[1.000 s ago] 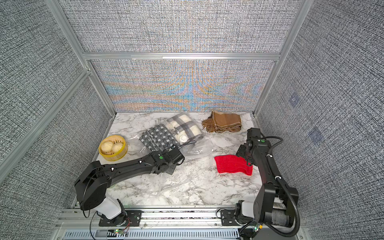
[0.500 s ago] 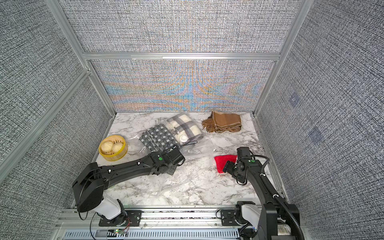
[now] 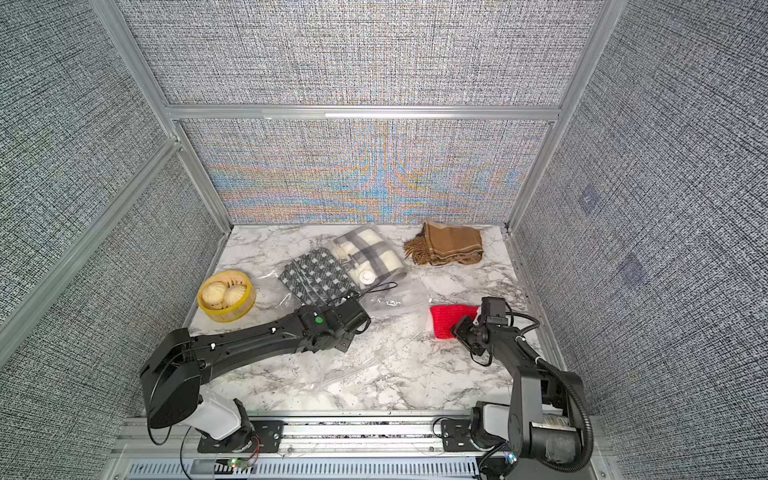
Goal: Take the scarf out of the vacuum bag
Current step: Move the scarf to the center of the board.
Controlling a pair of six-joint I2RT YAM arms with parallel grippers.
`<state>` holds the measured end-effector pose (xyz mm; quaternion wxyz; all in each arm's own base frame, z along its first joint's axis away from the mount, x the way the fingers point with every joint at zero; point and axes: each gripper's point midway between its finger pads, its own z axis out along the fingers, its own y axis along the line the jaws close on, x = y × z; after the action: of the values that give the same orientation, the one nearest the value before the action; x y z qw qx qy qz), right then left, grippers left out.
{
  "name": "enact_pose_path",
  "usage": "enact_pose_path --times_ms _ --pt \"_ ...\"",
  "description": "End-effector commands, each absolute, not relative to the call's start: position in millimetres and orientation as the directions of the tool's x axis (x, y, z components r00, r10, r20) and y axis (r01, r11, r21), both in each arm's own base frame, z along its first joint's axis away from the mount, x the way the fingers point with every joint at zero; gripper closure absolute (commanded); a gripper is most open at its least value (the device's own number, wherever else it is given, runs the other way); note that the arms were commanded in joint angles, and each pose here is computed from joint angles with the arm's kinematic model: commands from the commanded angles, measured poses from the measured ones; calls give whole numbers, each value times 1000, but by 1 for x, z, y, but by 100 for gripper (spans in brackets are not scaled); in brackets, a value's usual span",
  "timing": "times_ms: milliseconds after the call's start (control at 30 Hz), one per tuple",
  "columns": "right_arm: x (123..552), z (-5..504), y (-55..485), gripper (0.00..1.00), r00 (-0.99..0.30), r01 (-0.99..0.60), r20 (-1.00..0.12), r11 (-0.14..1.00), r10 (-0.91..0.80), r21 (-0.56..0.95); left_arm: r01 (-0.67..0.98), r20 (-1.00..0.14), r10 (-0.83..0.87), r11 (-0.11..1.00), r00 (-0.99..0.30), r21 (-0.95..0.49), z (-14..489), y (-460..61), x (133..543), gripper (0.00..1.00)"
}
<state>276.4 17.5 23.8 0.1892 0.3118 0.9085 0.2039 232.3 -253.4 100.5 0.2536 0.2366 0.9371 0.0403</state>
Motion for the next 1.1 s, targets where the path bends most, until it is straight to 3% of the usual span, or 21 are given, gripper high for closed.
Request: enact_pose_path --times_ms 0,200,333,733,1067 --pt "275 14 11 61 -724 530 -194 714 662 458 424 -468 467 883 -750 200 106 -253 233 100" --pt "302 21 17 66 -746 486 -198 722 636 492 430 -469 474 879 -745 205 107 -254 233 100" --pt "317 13 20 87 -783 478 -157 744 602 466 429 -478 474 879 -740 208 111 -254 232 100" --pt "377 37 27 90 -866 352 -216 856 452 378 427 -500 472 880 -726 209 119 -253 231 100" --pt "419 26 38 91 -914 279 -177 881 366 382 428 -499 477 877 -724 218 119 -253 230 100"
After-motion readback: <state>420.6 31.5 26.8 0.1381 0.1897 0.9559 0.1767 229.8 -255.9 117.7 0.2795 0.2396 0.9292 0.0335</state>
